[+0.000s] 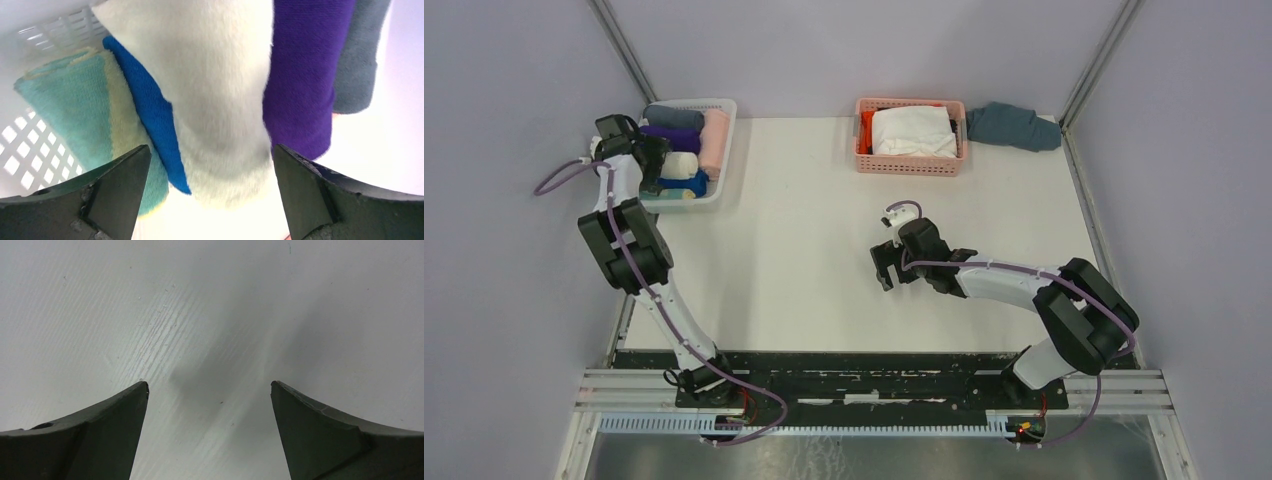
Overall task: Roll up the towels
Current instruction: Place the towel in the bin, then reset both arms
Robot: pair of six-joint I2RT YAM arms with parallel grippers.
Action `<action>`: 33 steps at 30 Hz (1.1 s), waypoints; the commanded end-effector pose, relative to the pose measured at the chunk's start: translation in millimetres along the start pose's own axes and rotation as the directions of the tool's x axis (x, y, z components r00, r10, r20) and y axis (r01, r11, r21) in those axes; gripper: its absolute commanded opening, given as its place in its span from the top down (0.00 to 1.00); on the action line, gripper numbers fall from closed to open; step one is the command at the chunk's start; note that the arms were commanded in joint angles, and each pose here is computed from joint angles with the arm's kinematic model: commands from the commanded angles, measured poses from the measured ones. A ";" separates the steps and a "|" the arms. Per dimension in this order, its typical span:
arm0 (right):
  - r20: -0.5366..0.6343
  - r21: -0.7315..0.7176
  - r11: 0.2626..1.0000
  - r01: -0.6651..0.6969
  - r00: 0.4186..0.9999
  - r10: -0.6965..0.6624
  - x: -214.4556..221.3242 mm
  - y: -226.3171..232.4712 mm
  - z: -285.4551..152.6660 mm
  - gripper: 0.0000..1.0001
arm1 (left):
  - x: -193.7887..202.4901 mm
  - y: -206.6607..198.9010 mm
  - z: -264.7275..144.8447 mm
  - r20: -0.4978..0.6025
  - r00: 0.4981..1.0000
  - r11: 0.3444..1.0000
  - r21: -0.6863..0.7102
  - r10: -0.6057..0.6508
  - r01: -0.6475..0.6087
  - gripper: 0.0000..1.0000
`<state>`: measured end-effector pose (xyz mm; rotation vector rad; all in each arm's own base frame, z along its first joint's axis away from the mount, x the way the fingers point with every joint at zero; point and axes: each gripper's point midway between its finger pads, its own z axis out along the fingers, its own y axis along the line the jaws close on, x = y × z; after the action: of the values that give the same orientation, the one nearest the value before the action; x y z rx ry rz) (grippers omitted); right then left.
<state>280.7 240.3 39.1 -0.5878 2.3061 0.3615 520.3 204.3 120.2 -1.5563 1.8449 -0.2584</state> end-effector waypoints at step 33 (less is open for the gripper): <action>0.529 0.463 0.821 -0.333 0.847 0.046 -85.9 -115.4 -276.4 0.00 | 119.0 15.6 -404.7 0.690 0.581 0.451 0.392 0.432 -0.802 0.01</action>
<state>255.6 93.3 252.8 -0.0500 1.9082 0.0064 286.2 -39.9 341.8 -0.2760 1.6692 -0.2494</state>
